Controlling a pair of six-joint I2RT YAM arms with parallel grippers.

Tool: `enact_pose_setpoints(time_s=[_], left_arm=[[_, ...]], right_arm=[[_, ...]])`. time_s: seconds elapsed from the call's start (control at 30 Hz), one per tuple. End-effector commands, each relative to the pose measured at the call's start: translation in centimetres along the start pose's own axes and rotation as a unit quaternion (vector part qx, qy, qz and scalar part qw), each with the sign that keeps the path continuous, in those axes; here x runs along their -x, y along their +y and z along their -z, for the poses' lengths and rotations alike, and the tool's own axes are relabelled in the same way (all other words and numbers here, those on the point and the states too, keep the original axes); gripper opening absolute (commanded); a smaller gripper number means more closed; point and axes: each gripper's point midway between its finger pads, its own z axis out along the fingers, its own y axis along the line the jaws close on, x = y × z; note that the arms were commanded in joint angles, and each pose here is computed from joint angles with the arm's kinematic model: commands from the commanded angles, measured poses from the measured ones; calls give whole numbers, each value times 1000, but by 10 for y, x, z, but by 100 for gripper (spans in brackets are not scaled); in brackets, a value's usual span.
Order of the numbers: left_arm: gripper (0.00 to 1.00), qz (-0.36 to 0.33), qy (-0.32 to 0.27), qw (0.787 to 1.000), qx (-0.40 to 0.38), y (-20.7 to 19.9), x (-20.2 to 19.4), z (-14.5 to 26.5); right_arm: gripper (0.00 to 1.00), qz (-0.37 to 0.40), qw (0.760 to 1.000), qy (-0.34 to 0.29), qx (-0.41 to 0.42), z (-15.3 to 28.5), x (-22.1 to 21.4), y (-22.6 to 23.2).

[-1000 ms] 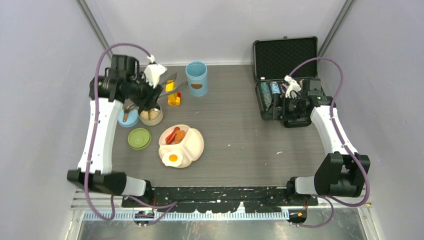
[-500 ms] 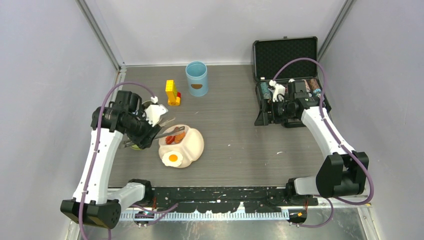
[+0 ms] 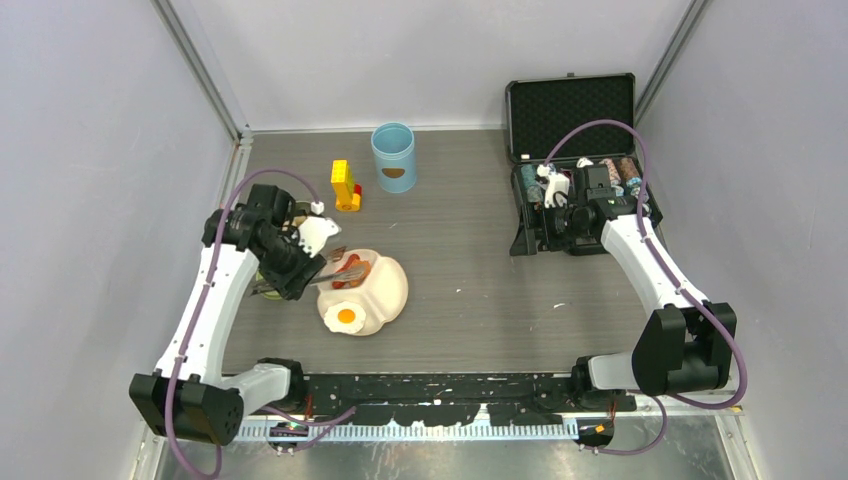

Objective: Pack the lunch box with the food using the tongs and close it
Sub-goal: Pick up the fake food from the plate.

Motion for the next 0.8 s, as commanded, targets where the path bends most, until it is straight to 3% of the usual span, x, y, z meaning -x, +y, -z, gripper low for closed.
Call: enact_pose_setpoints(time_s=[0.0,0.77], left_arm=[[52,-14,-15,999,30,18,14,-5],[46,-88,22,996,28,2,23,-28]], right_arm=[[84,28,999,-27,-3,8,11,3],[84,26,999,-18,0,4,8,2]])
